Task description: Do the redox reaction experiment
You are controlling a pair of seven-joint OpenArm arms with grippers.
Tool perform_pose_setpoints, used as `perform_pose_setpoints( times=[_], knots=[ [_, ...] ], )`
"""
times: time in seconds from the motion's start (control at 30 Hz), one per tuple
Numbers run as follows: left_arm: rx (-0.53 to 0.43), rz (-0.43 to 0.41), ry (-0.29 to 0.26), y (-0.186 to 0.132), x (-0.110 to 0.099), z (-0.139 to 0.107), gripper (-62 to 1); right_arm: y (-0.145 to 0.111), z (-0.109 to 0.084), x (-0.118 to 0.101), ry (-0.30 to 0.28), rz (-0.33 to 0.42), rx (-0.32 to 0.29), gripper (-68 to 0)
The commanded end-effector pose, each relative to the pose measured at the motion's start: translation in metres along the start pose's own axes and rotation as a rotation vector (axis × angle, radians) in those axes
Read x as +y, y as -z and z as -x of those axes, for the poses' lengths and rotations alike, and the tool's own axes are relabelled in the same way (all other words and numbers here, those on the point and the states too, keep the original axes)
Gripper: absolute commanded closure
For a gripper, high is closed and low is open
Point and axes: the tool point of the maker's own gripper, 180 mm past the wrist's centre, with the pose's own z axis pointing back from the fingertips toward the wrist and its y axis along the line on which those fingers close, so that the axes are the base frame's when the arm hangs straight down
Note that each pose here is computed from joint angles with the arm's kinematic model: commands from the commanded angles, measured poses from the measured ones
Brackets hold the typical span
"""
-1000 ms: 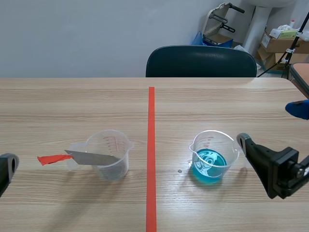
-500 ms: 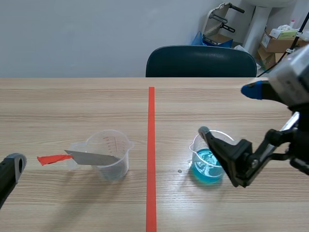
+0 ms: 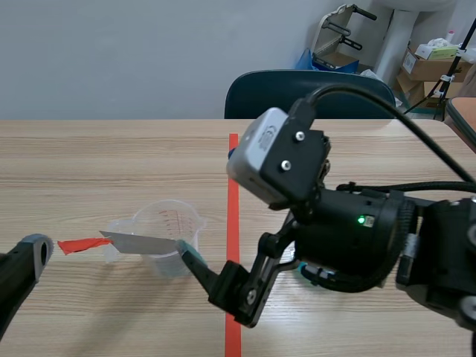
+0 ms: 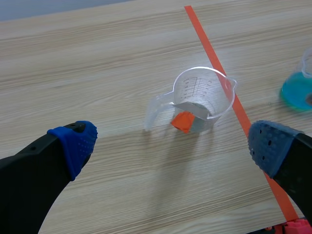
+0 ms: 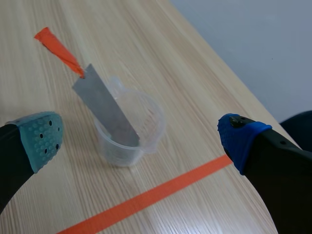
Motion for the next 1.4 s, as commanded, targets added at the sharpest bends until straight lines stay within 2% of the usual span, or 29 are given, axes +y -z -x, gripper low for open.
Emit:
perform_pose_setpoints(
  times=[0.0, 0.07, 0.37, 0.57, 0.73, 0.9, 1.1, 1.37],
  knots=[
    [-0.026, 0.022, -0.002, 0.000, -0.005, -0.006, -62.3, 0.008, -0.007, -0.009, -0.010, 0.020, -0.035, -67.9],
    [-0.032, 0.048, 0.003, 0.000, -0.010, -0.007, -62.3, 0.020, -0.006, -0.003, -0.015, 0.005, -0.040, -67.9],
    [-0.035, 0.071, 0.018, 0.000, -0.014, -0.007, -62.3, 0.068, -0.012, 0.027, -0.044, -0.068, -0.074, -67.9],
    [-0.034, 0.073, 0.018, 0.000, -0.014, -0.007, -62.3, 0.097, -0.015, 0.042, -0.085, -0.101, -0.083, -67.9],
    [-0.034, 0.073, 0.021, 0.000, -0.014, -0.007, -62.3, 0.113, -0.020, 0.043, -0.100, -0.094, -0.095, -67.9],
    [-0.034, 0.073, 0.021, 0.000, -0.014, -0.007, -62.3, 0.116, -0.024, 0.040, -0.105, -0.074, -0.108, -67.9],
    [-0.034, 0.073, 0.021, 0.000, -0.014, -0.007, -62.3, 0.116, -0.024, 0.040, -0.109, -0.075, -0.107, -47.1],
    [-0.034, 0.073, 0.021, 0.000, -0.014, -0.007, -62.3, 0.116, -0.024, 0.040, -0.109, -0.071, -0.107, -31.3]
  ],
)
